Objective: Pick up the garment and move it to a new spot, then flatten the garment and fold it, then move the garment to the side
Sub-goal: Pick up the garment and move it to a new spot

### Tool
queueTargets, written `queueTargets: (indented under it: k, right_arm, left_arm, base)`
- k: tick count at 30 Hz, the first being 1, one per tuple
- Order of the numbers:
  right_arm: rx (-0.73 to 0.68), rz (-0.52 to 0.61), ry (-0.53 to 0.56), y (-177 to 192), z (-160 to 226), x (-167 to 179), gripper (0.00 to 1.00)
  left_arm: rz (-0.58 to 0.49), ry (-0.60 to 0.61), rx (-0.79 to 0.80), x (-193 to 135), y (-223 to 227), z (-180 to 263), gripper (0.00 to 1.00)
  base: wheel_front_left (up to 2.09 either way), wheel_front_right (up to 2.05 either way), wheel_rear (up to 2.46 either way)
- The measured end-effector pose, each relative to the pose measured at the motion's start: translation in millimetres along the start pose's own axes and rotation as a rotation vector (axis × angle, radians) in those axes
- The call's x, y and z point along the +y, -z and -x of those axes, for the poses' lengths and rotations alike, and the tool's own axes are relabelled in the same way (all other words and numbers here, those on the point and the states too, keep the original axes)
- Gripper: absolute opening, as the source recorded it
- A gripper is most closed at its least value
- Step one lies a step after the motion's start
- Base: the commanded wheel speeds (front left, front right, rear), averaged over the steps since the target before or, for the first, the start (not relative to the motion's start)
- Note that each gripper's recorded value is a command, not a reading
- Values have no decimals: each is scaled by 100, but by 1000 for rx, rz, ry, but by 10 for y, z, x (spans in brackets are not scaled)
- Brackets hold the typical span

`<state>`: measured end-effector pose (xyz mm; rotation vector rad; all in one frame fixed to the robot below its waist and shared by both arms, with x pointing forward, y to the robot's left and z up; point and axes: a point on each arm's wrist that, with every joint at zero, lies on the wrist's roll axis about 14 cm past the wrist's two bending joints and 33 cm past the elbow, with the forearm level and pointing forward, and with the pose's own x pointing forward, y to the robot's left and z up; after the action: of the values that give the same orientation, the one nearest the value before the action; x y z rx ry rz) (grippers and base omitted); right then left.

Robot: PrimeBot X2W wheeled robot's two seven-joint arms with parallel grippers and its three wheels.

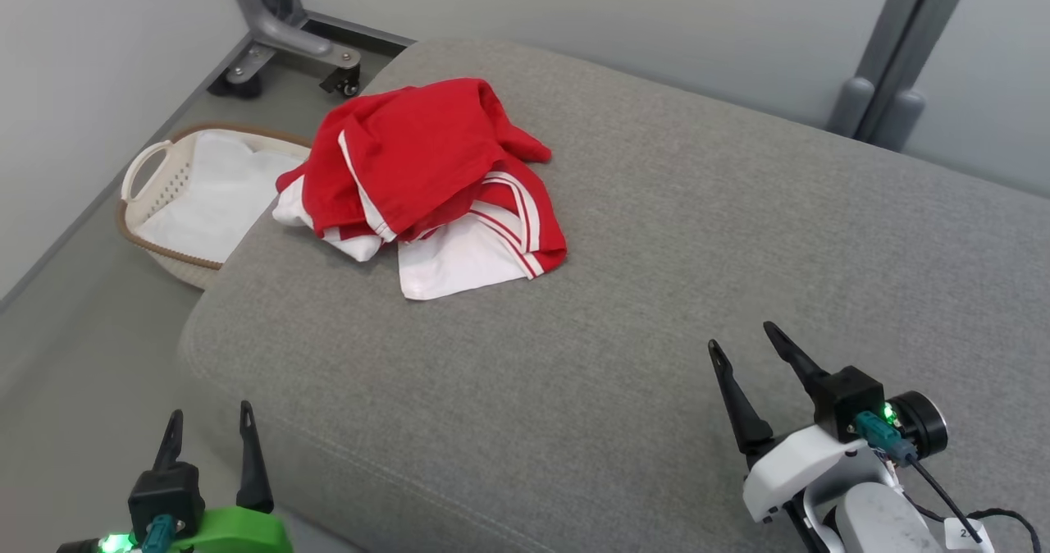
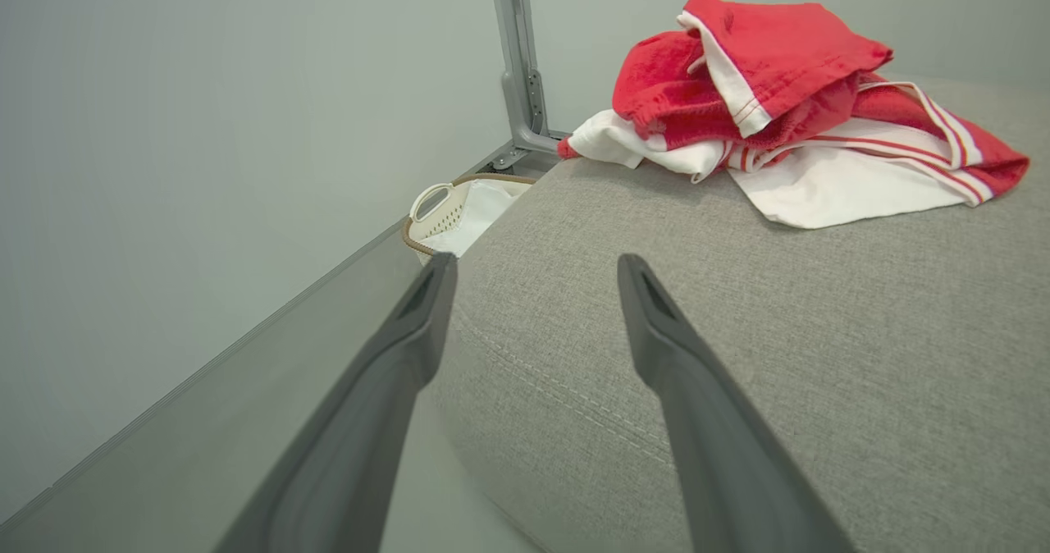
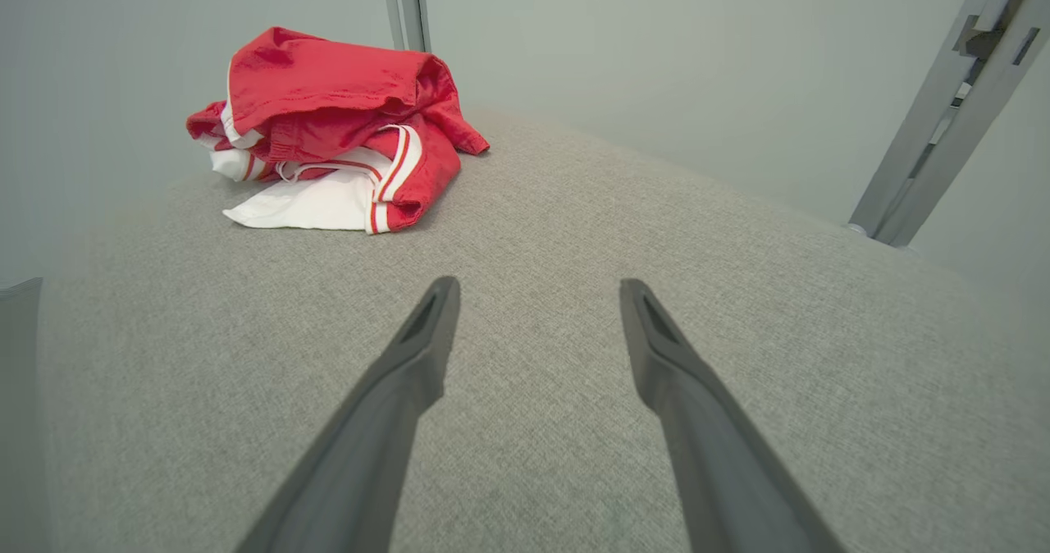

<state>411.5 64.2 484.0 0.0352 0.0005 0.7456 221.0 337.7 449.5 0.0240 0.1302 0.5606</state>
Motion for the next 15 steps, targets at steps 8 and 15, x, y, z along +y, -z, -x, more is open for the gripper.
queueTargets:
  k: [8,15]
  right_arm:
    - [12,-9,-32,59,-70,92,100]
    - [26,-4,-6,135,-42,-36,100]
  left_arm:
    - [26,-16,22,66,67,64,100]
    - [84,77,-16,-181,-111,-210,100]
  base:
    - [0,0,0]
    - [0,0,0]
